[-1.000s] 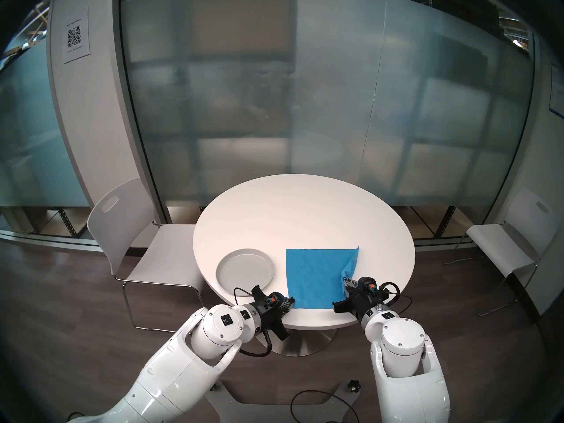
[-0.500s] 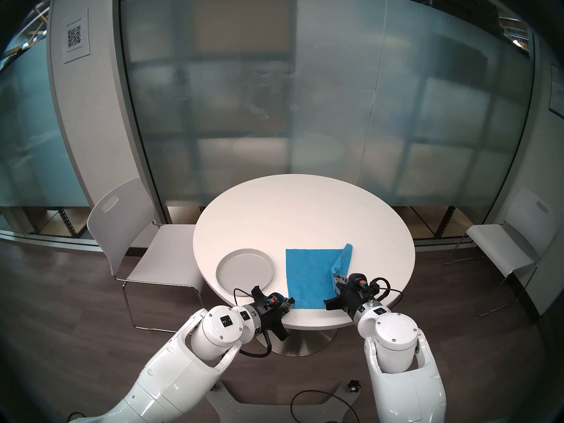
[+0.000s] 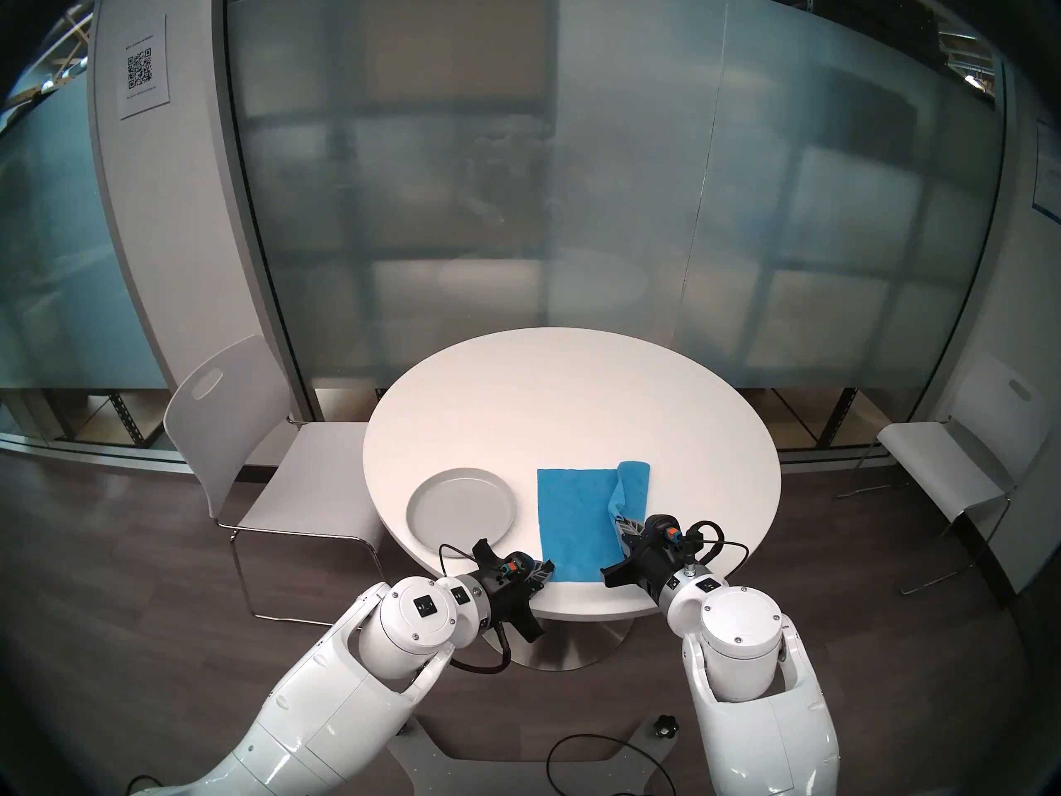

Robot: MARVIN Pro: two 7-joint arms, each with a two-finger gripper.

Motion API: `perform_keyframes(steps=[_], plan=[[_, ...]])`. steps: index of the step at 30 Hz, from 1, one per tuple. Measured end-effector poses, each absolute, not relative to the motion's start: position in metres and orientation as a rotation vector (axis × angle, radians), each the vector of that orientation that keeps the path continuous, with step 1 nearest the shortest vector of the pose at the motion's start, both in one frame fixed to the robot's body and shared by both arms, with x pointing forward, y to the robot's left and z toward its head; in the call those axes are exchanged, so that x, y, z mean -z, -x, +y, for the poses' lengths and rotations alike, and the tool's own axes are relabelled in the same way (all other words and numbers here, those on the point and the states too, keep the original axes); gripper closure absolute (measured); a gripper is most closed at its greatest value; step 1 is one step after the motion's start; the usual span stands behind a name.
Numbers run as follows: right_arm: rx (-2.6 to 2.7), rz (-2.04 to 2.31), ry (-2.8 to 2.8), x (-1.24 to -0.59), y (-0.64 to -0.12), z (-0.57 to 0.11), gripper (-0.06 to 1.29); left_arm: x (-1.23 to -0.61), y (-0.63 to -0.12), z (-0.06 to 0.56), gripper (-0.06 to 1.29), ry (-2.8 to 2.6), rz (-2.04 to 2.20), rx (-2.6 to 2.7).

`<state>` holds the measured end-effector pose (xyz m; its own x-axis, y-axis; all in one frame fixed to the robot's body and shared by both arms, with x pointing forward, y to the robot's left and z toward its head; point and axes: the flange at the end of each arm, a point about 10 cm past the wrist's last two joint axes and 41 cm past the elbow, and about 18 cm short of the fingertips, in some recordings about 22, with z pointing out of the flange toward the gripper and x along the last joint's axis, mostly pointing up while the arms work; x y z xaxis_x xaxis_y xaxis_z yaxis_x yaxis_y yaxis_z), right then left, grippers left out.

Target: Fold the napkin in half twice and place it beside the plate

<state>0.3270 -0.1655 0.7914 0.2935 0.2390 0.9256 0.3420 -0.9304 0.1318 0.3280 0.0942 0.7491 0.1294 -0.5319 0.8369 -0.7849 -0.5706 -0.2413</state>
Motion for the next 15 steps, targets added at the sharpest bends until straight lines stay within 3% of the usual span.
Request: perform_keyframes(steps=[15], plan=[[1.682,-0.615,2.413,-0.786,-0.327,-0.153,1.25,-0.749,-0.325,0.094,1.25,-2.147,-1.298,-1.419]])
